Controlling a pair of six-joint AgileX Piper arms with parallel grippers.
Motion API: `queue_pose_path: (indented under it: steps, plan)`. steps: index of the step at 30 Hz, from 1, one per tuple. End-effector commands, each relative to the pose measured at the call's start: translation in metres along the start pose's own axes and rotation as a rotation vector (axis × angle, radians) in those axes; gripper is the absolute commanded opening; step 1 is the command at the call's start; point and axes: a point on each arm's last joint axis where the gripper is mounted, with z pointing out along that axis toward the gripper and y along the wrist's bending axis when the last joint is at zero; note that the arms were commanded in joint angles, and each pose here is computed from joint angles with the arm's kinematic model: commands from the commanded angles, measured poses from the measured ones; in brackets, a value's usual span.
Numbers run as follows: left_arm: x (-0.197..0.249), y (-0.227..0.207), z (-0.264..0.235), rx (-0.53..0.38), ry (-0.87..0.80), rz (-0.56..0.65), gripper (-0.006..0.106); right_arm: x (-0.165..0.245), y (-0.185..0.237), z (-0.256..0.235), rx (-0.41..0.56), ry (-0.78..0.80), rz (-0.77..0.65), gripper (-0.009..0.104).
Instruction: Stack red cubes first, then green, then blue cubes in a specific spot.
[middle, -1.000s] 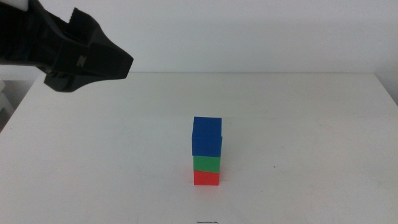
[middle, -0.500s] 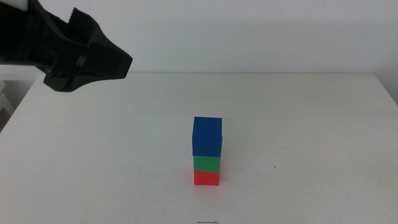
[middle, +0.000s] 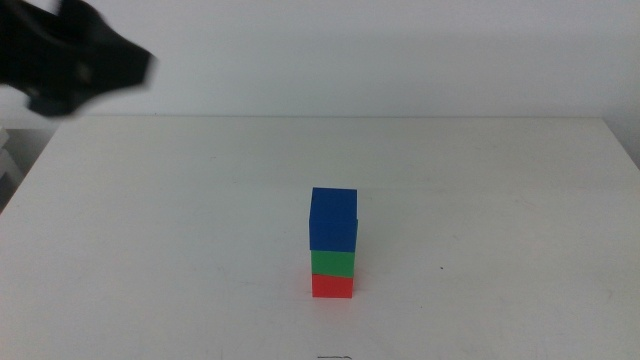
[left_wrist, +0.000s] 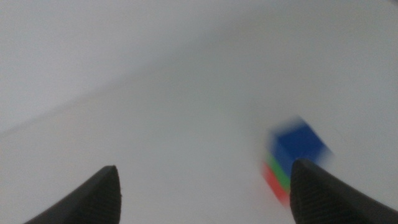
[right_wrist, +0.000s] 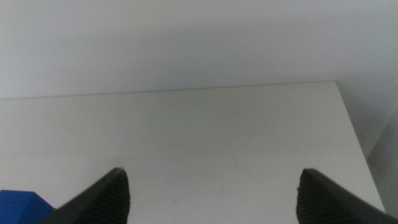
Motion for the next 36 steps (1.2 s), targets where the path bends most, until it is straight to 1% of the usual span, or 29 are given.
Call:
queue_pose_path:
  steps: [1, 3, 6, 9, 12, 23, 26, 28, 30, 32, 36]
  plan:
    - [-0.005, 0.016, -0.016, -0.114, -0.223, -0.083, 0.092, -0.012, 0.000, -0.007, 0.006, -0.101, -0.021, 0.073]
    - [0.008, 0.030, -0.021, -0.220, -0.305, -0.123, 0.092, -0.012, 0.000, -0.007, 0.005, -0.101, -0.020, 0.073]
    - [0.032, 0.040, -0.033, -0.355, -0.386, -0.161, 0.092, -0.012, 0.000, -0.007, 0.006, -0.101, -0.021, 0.073]
    - [0.054, 0.043, -0.041, -0.449, -0.432, -0.186, 0.092, -0.012, 0.000, -0.007, 0.005, -0.101, -0.020, 0.073]
    - [0.068, 0.043, -0.045, -0.496, -0.419, -0.209, 0.092, -0.012, 0.000, -0.007, 0.005, -0.101, -0.020, 0.073]
    - [0.079, 0.042, -0.041, -0.502, -0.382, -0.210, 0.092, -0.012, 0.000, -0.006, 0.008, -0.100, -0.023, 0.073]
    - [0.085, 0.040, -0.038, -0.500, -0.370, -0.213, 0.092, -0.012, -0.003, -0.007, 0.037, -0.112, -0.053, 0.073]
    - [0.097, 0.036, -0.037, -0.500, -0.367, -0.214, 0.092, -0.009, -0.006, -0.008, 0.065, -0.169, -0.091, 0.073]
    - [0.115, 0.030, -0.034, -0.497, -0.359, -0.218, 0.092, 0.001, -0.008, -0.007, 0.073, -0.232, -0.116, 0.073]
    - [0.134, 0.024, -0.029, -0.494, -0.346, -0.221, 0.092, 0.014, -0.009, -0.006, 0.062, -0.292, -0.122, 0.073]
    - [0.176, 0.013, -0.016, -0.486, -0.307, -0.231, 0.092, 0.053, -0.013, -0.002, 0.041, -0.385, -0.130, 0.073]
